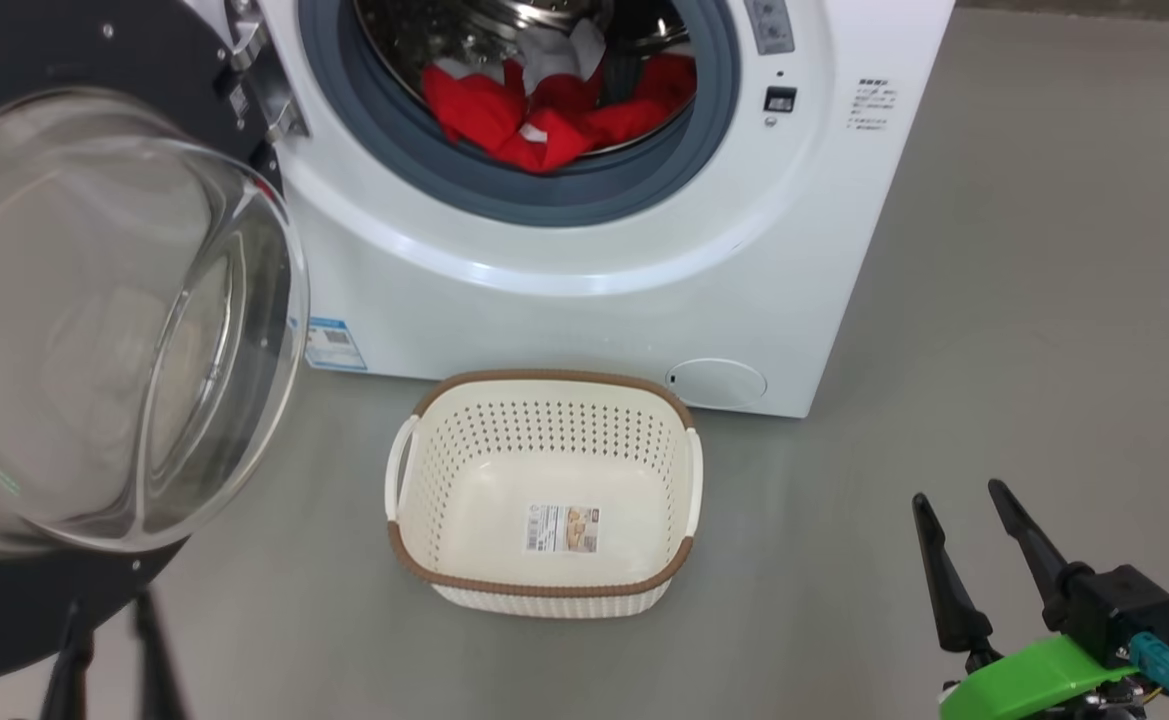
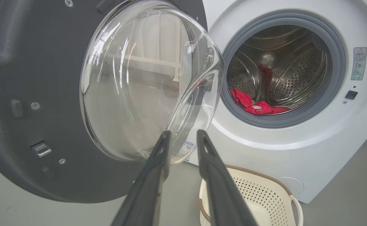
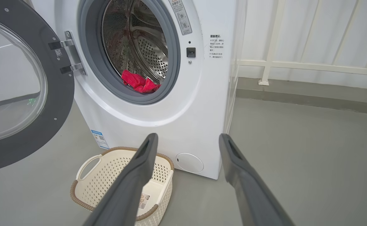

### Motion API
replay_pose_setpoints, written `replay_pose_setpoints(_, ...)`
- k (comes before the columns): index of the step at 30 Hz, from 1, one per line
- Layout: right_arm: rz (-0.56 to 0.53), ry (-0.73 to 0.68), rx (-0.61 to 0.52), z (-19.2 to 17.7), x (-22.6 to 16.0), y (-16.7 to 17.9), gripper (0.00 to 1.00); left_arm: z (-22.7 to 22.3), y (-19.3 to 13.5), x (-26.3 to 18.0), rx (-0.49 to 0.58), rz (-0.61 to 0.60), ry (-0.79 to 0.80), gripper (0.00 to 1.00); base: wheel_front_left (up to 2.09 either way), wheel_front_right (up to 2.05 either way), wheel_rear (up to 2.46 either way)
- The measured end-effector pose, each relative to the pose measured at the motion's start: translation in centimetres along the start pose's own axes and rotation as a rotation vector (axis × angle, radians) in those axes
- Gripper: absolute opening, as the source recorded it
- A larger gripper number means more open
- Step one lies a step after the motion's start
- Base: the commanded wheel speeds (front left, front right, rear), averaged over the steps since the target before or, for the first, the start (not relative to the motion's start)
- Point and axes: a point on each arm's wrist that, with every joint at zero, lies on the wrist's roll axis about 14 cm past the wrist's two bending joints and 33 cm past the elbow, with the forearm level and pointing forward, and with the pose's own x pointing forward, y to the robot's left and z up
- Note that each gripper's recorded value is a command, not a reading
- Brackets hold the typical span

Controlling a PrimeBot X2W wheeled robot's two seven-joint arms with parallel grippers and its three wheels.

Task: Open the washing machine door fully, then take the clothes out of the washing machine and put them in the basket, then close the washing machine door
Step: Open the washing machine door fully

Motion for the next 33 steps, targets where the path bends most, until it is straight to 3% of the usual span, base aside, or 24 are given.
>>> replay_pose_setpoints(21,-0.105,-0.045,-0.002,1.3,-5.0,-2.6,1.00,-0.5,-11.9,-2.9,-0.033,-0.420,0.069,1.00,0.00,0.00,0.00)
replay_pose_setpoints(33,-0.166,-0.069,-0.001,1.9,-7.1,-4.1,1.00,-1.3,-14.3,-3.4,-0.034,-0.507,0.102,1.00,0.00,0.00,0.00)
